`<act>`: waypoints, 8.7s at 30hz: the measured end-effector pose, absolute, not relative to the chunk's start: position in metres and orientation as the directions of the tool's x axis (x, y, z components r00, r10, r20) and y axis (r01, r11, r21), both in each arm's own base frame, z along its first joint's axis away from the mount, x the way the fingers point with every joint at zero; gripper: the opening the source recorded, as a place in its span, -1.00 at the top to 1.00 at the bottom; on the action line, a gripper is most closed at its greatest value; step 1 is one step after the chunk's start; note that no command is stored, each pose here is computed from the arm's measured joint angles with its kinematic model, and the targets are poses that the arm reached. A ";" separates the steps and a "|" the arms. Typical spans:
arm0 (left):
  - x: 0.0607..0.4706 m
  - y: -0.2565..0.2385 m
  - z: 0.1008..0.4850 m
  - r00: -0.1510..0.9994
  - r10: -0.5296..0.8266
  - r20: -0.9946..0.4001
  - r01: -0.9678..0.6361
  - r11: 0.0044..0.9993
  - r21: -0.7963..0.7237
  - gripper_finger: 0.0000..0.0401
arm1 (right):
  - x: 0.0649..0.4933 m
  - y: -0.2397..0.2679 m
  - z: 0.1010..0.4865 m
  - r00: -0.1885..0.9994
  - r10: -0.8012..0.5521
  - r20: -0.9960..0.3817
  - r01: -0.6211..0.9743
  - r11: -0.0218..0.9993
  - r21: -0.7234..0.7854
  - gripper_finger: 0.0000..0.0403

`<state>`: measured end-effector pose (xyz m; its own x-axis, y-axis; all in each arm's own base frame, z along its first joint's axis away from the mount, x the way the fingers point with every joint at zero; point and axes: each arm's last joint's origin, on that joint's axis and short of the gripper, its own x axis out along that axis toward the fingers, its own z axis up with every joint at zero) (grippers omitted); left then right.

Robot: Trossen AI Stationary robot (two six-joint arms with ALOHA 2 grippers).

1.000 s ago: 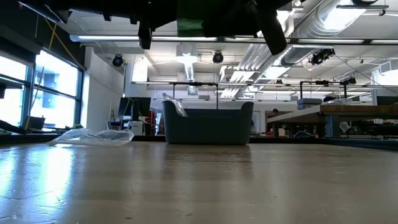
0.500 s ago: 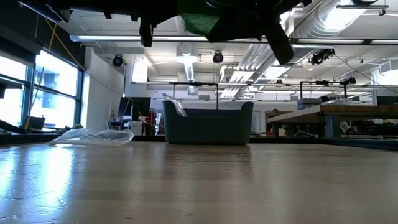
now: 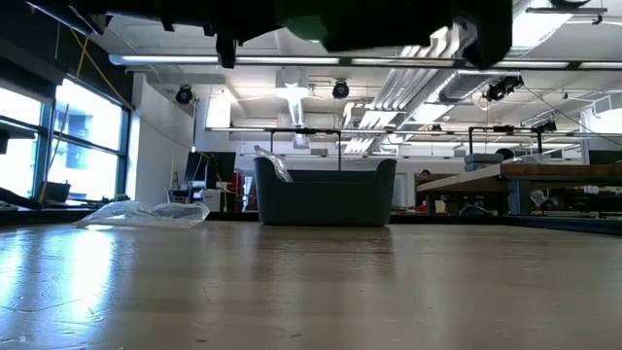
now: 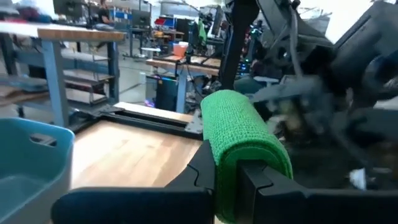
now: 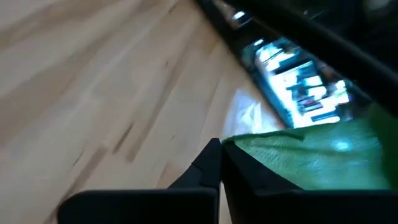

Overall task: Roll bandage
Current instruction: Roll the green bandage

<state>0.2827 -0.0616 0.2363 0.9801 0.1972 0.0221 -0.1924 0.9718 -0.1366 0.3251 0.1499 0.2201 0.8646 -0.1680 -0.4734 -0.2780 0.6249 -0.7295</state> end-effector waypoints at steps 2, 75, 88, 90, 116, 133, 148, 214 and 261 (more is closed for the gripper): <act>0.282 -0.063 0.235 0.979 0.206 0.010 -0.204 0.974 -0.097 0.94 | 0.325 0.157 0.226 0.893 -0.191 -0.408 -0.213 0.618 -0.756 1.00; 0.275 -0.090 0.238 0.997 0.077 0.030 -0.079 0.996 0.040 0.94 | 0.344 0.157 0.306 0.876 -0.373 -0.304 0.105 0.765 -0.635 1.00; 0.275 -0.092 0.244 0.996 -0.005 0.094 0.005 1.000 0.003 0.94 | 0.323 0.165 0.327 0.880 -0.404 -0.249 0.193 0.784 -0.590 1.00; 0.275 -0.092 0.245 0.995 -0.009 0.099 0.009 1.000 0.001 0.94 | 0.324 0.162 0.326 0.880 -0.398 -0.260 0.184 0.789 -0.586 1.00; 0.276 -0.087 0.244 0.995 0.060 0.082 -0.056 0.997 -0.049 0.94 | 0.307 0.179 0.309 0.865 -0.230 -0.447 -0.156 0.722 -0.674 0.28; 0.276 -0.085 0.244 0.994 0.070 0.081 -0.066 0.996 -0.052 0.94 | 0.306 0.157 0.306 0.807 -0.277 -0.521 -0.038 0.856 -0.515 0.27; 0.276 -0.085 0.244 0.995 0.064 0.083 -0.060 0.997 -0.051 0.94 | 0.318 0.145 0.300 0.787 -0.175 -0.592 -0.111 0.904 -0.414 0.27; 0.276 -0.084 0.244 0.993 0.092 0.081 -0.086 0.994 -0.068 0.94 | 0.338 0.145 0.258 0.667 -0.386 -0.638 -0.167 0.757 -0.632 1.00; 0.327 0.012 0.111 0.944 -0.067 -0.322 -0.140 0.804 -0.578 0.94 | 0.343 0.089 0.174 0.666 0.142 -0.732 -0.306 0.947 -0.095 0.34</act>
